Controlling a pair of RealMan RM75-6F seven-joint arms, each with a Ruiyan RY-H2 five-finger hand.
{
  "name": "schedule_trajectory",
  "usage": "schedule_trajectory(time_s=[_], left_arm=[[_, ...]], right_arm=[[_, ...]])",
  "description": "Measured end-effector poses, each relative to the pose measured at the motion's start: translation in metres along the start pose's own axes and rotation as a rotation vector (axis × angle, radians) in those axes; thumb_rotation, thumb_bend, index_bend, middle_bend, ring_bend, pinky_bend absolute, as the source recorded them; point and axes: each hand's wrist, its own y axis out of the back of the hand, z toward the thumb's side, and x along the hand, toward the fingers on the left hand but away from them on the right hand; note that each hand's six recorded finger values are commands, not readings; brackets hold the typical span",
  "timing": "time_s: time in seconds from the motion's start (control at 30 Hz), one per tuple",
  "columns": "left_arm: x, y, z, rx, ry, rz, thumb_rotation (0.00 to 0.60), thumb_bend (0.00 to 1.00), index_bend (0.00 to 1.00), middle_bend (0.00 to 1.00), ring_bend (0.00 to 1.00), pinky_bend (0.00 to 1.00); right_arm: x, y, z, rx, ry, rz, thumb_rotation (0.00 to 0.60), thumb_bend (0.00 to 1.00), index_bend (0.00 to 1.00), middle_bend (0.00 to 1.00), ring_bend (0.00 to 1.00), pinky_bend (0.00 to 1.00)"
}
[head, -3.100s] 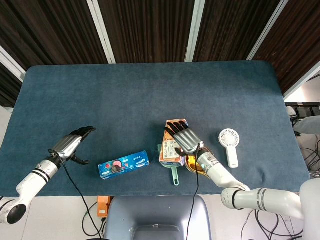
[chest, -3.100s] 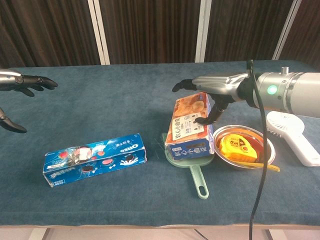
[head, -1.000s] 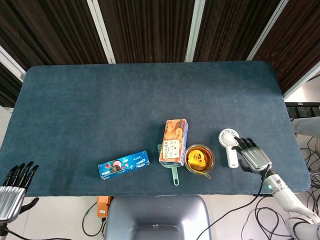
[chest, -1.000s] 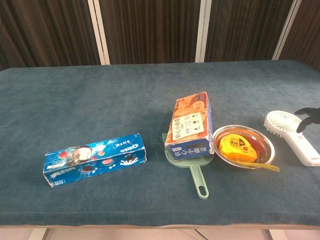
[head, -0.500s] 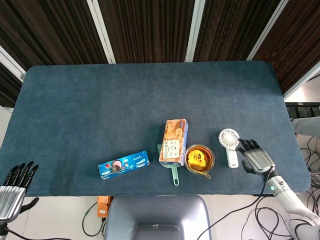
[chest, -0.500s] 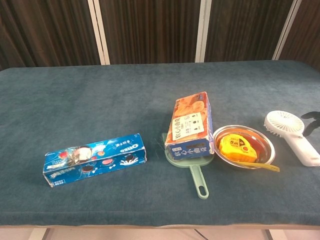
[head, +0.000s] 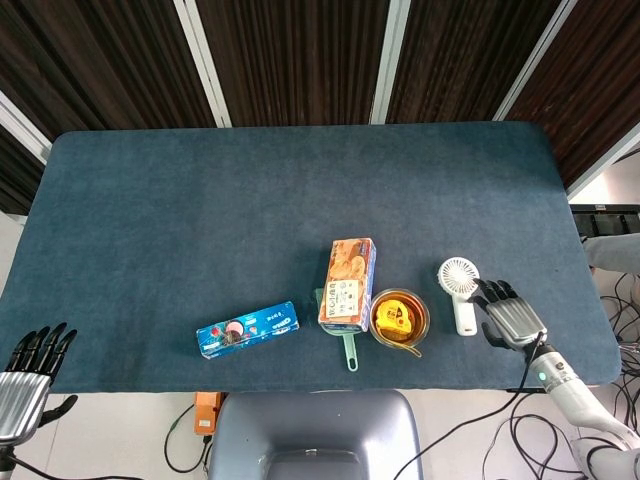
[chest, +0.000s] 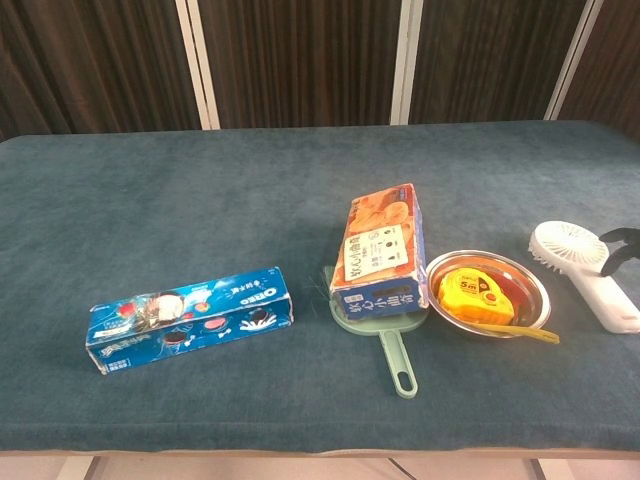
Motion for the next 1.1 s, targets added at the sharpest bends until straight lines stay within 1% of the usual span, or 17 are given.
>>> schedule_trajectory(time_s=[0.23, 0.37, 0.47, 0.57, 0.63, 0.67, 0.7, 0.77, 0.8, 0.9, 0.93, 1.0, 1.07, 1.1], left_arm=[[0.001, 0.0, -0.001, -0.005, 0.002, 0.002, 0.6, 0.09, 0.0, 0.03, 0.0, 0.11], [0.0, 0.0, 0.001, -0.01, -0.001, 0.002, 0.6, 0.09, 0.0, 0.03, 0.0, 0.11], [0.0, 0.001, 0.001, -0.01, -0.002, 0.006, 0.6, 0.09, 0.0, 0.03, 0.0, 0.11], [-0.001, 0.005, 0.002, -0.009, -0.004, 0.024, 0.6, 0.09, 0.0, 0.03, 0.0, 0.11], [-0.002, 0.01, 0.004, -0.011, -0.006, 0.042, 0.6, 0.09, 0.0, 0.03, 0.0, 0.11], [-0.003, 0.014, 0.005, -0.014, -0.008, 0.056, 0.6, 0.09, 0.0, 0.03, 0.0, 0.11], [-0.003, 0.016, 0.006, -0.016, -0.009, 0.067, 0.6, 0.09, 0.0, 0.03, 0.0, 0.11], [-0.005, 0.024, 0.008, -0.025, -0.015, 0.097, 0.6, 0.09, 0.0, 0.03, 0.0, 0.11], [-0.006, 0.027, 0.01, -0.031, -0.017, 0.11, 0.6, 0.09, 0.0, 0.03, 0.0, 0.11], [-0.008, 0.035, 0.014, -0.059, -0.018, 0.143, 0.6, 0.09, 0.0, 0.02, 0.0, 0.1], [-0.008, 0.037, 0.015, -0.07, -0.013, 0.146, 0.6, 0.09, 0.0, 0.01, 0.0, 0.1], [-0.009, 0.039, 0.018, -0.101, 0.007, 0.152, 0.6, 0.09, 0.0, 0.01, 0.0, 0.1], [-0.01, 0.04, 0.021, -0.14, 0.033, 0.153, 0.6, 0.09, 0.0, 0.01, 0.0, 0.1], [-0.01, 0.038, 0.022, -0.153, 0.04, 0.15, 0.6, 0.09, 0.0, 0.01, 0.0, 0.1]], right_arm=[[-0.001, 0.0, 0.002, -0.004, 0.008, -0.004, 0.6, 0.55, 0.26, 0.0, 0.0, 0.0], [0.0, -0.002, 0.002, -0.006, 0.008, 0.01, 0.6, 0.55, 0.26, 0.0, 0.0, 0.0], [0.002, 0.002, 0.003, -0.018, 0.014, 0.003, 0.6, 0.55, 0.26, 0.0, 0.0, 0.0], [0.007, 0.017, 0.006, -0.032, 0.03, -0.056, 0.6, 0.55, 0.23, 0.0, 0.0, 0.0], [0.014, 0.034, 0.008, -0.042, 0.05, -0.132, 0.6, 0.55, 0.19, 0.0, 0.0, 0.0], [0.019, 0.043, 0.01, -0.045, 0.061, -0.172, 0.6, 0.55, 0.17, 0.0, 0.0, 0.0], [0.027, 0.056, 0.012, -0.047, 0.077, -0.23, 0.6, 0.55, 0.16, 0.0, 0.0, 0.0], [0.042, 0.076, 0.015, -0.048, 0.102, -0.323, 0.6, 0.55, 0.12, 0.0, 0.0, 0.0], [0.055, 0.088, 0.017, -0.048, 0.118, -0.386, 0.6, 0.55, 0.1, 0.0, 0.0, 0.0], [0.092, 0.111, 0.024, -0.06, 0.147, -0.513, 0.6, 0.53, 0.01, 0.0, 0.0, 0.0], [0.103, 0.114, 0.027, -0.067, 0.146, -0.534, 0.6, 0.51, 0.0, 0.0, 0.0, 0.0], [0.122, 0.111, 0.031, -0.073, 0.123, -0.551, 0.6, 0.46, 0.0, 0.0, 0.0, 0.0], [0.134, 0.1, 0.03, -0.064, 0.079, -0.539, 0.6, 0.44, 0.0, 0.0, 0.0, 0.0], [0.14, 0.09, 0.028, -0.059, 0.043, -0.525, 0.6, 0.44, 0.0, 0.0, 0.0, 0.0]])
